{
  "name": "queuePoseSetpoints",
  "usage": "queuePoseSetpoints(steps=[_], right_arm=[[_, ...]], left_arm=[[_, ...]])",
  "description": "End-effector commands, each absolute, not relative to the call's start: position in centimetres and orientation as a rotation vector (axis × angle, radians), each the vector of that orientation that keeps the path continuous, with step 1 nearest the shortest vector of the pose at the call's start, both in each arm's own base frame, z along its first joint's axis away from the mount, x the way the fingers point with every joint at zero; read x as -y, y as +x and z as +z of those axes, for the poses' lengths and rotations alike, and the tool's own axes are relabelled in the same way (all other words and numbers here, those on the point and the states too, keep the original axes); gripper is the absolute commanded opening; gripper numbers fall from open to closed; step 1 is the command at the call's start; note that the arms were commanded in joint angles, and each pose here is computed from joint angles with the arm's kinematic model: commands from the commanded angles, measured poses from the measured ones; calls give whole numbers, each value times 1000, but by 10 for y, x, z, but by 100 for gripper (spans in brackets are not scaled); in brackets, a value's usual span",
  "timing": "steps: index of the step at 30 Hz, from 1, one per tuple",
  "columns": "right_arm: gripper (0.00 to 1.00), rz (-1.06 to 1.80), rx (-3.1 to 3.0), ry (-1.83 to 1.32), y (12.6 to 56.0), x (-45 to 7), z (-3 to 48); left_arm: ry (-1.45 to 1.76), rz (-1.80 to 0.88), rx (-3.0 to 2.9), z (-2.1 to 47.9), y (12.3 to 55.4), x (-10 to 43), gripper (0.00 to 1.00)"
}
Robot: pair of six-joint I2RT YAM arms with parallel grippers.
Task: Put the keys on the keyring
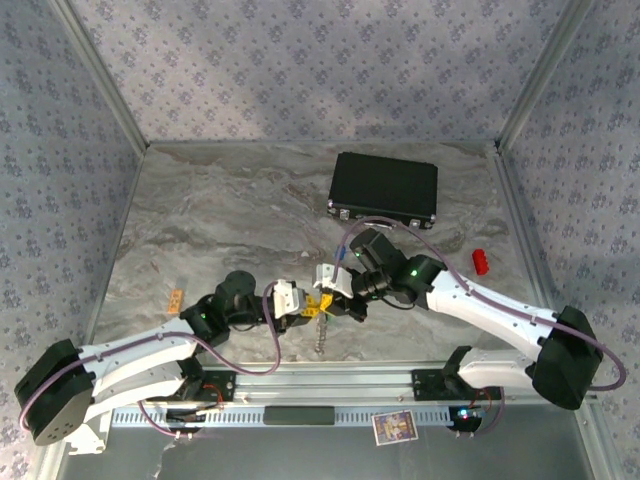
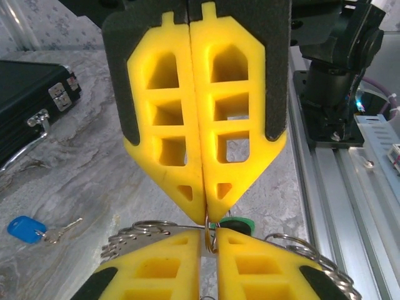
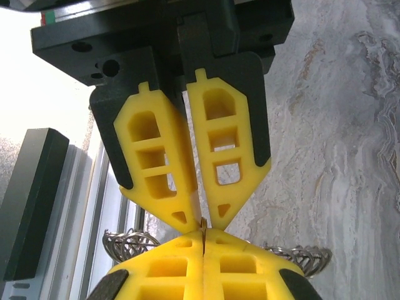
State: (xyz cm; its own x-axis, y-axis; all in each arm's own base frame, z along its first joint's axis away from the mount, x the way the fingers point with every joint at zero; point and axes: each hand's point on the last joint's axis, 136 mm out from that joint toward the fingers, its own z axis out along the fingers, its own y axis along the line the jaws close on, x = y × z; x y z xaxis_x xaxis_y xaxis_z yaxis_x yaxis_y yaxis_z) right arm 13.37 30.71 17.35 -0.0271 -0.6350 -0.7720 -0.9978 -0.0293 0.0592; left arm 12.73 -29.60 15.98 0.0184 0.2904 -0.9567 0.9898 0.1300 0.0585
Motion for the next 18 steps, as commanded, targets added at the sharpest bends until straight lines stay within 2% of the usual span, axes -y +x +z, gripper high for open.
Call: queuePoseSetpoints(steps=[1,6,7,10,14,18], right_arm=[[0,885,-1677,-1746,128,-311,182],[1,918,-1648,-1685,129,-316,186],[5,915,-1650,-1668,131,-316,186],[25,905,-1653,-1606,134,-310,185],[33,881,-1674,-1497,142,-295,181],[33,868,-1691,-1431,145,-288,175]], left_arm=[[1356,-942,-1395,175,126,303,11],[1346,-982,-1394,174,124,307,1],[1338,-986,-1397,174,125,308,0],[1330,-995,-1406,172,125,308,0],[1307,-1000,-1401,170,126,307,0],[1285,-1006,-1389,171,126,306,0]])
